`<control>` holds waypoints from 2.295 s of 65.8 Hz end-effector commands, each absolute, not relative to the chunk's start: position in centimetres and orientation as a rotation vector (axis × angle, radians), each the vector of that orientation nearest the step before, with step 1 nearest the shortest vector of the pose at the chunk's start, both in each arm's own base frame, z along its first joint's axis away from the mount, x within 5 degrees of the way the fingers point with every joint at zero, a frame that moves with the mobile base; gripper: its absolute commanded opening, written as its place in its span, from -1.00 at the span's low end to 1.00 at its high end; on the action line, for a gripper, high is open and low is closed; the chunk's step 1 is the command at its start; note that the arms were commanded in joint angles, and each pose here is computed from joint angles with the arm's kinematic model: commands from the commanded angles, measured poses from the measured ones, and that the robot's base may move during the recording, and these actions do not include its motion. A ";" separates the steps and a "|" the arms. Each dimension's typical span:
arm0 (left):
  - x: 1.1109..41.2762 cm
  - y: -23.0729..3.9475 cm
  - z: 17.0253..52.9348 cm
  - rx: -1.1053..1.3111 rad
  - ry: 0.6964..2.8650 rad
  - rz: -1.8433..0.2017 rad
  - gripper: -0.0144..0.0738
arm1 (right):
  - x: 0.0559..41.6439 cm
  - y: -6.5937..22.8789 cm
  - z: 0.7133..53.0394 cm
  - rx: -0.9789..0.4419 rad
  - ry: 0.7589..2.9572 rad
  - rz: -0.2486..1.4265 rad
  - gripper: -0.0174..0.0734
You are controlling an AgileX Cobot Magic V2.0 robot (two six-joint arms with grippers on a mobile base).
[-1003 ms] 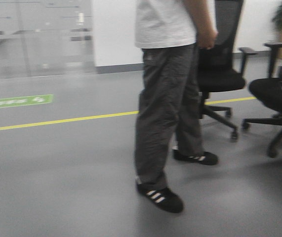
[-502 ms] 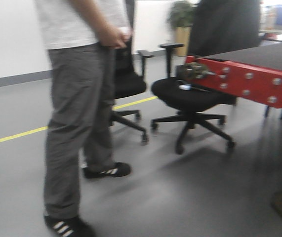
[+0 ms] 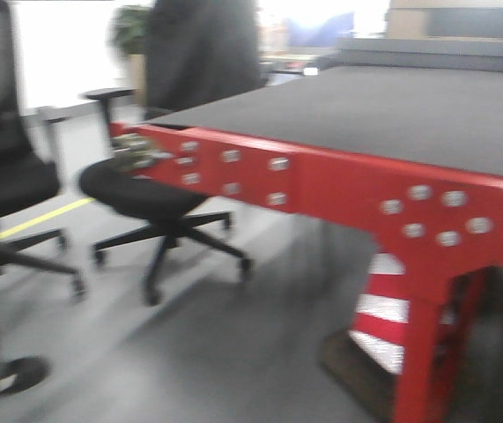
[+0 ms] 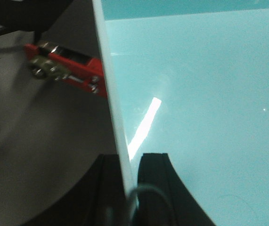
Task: Fetch blue bin and place on conveyor start
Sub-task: 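Drive up to the grey conveyor table holding the bin with both grippers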
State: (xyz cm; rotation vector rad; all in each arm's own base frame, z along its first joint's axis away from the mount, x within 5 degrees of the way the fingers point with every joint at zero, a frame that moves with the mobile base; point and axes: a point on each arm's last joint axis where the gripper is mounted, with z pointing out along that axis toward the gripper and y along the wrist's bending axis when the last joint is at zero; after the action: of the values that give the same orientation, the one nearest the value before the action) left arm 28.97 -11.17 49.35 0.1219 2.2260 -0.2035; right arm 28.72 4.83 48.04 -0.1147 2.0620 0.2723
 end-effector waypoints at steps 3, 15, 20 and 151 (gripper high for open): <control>28.7 -10.7 50.1 0.127 2.178 -0.177 -0.93 | 28.3 4.6 49.3 -0.128 1.979 0.249 -0.95; 28.7 -10.7 50.1 0.127 2.178 -0.175 -0.93 | 28.3 4.6 49.3 -0.128 1.979 0.249 -0.95; 28.7 -10.7 50.1 0.127 2.178 -0.175 -0.93 | 28.3 4.6 49.3 -0.128 1.979 0.249 -0.95; 28.7 -10.7 50.1 0.127 2.178 -0.175 -0.93 | 28.3 4.6 49.3 -0.128 1.979 0.249 -0.95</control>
State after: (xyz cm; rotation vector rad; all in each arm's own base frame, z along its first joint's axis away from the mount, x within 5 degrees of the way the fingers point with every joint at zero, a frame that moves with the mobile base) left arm 29.03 -11.20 49.32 0.1222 2.2254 -0.2037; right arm 28.74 4.83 48.07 -0.1139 2.0577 0.2722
